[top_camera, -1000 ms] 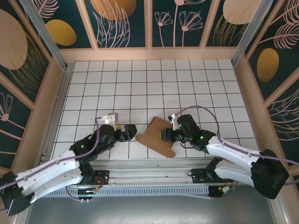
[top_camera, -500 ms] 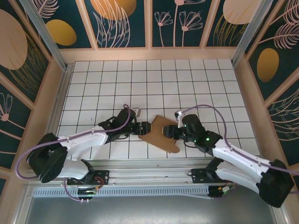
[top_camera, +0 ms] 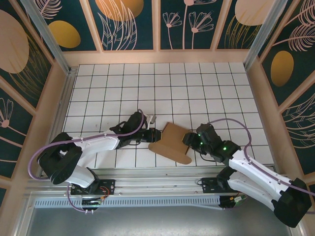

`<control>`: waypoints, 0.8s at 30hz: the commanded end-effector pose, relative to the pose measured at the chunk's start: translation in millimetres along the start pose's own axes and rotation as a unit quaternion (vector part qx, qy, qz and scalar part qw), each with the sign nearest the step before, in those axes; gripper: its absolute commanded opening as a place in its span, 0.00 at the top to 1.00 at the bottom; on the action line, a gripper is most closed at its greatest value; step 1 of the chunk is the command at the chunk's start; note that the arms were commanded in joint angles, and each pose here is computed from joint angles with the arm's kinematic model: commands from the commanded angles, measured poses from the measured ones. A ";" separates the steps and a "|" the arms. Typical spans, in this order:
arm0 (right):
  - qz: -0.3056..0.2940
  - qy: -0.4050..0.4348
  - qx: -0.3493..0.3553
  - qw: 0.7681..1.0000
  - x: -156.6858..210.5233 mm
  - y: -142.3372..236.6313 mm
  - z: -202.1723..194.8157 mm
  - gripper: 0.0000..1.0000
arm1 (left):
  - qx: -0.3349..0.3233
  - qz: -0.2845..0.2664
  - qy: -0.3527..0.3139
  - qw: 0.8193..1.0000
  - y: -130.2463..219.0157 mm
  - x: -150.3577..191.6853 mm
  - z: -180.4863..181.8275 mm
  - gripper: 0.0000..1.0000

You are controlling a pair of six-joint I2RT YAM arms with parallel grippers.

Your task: Fold the paper box

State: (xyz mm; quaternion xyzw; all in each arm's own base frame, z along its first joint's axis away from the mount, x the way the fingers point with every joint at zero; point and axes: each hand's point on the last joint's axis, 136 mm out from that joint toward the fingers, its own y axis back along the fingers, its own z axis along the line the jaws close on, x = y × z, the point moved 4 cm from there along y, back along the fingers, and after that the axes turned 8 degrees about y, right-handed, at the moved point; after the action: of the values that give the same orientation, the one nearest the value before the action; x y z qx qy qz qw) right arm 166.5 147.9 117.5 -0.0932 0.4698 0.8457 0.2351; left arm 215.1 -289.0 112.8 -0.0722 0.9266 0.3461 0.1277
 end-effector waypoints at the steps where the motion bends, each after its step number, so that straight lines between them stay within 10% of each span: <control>1: 0.005 -0.039 -0.006 0.999 6.6 -10.5 -6.9 0.44 | -0.001 0.035 0.020 0.999 -8.0 15.7 13.3 0.79; 7: -0.013 0.007 0.077 0.997 9.1 -23.5 -39.4 0.48 | -0.111 0.031 0.005 0.993 -10.1 29.2 52.4 0.62; 18: -0.028 0.078 0.028 0.996 0.8 -37.7 -20.9 0.57 | -0.074 -0.001 -0.020 0.997 -12.3 8.2 25.1 0.37; 24: -0.051 0.118 0.000 0.992 -9.4 -45.5 -6.9 0.63 | -0.044 0.013 -0.023 0.999 -28.7 2.4 13.8 0.55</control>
State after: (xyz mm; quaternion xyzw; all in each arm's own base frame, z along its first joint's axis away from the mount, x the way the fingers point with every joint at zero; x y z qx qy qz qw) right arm 188.9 158.0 85.5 -0.1775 0.4838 0.8268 0.2255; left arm 216.5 -291.4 79.8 -0.0634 0.9012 0.4070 0.1348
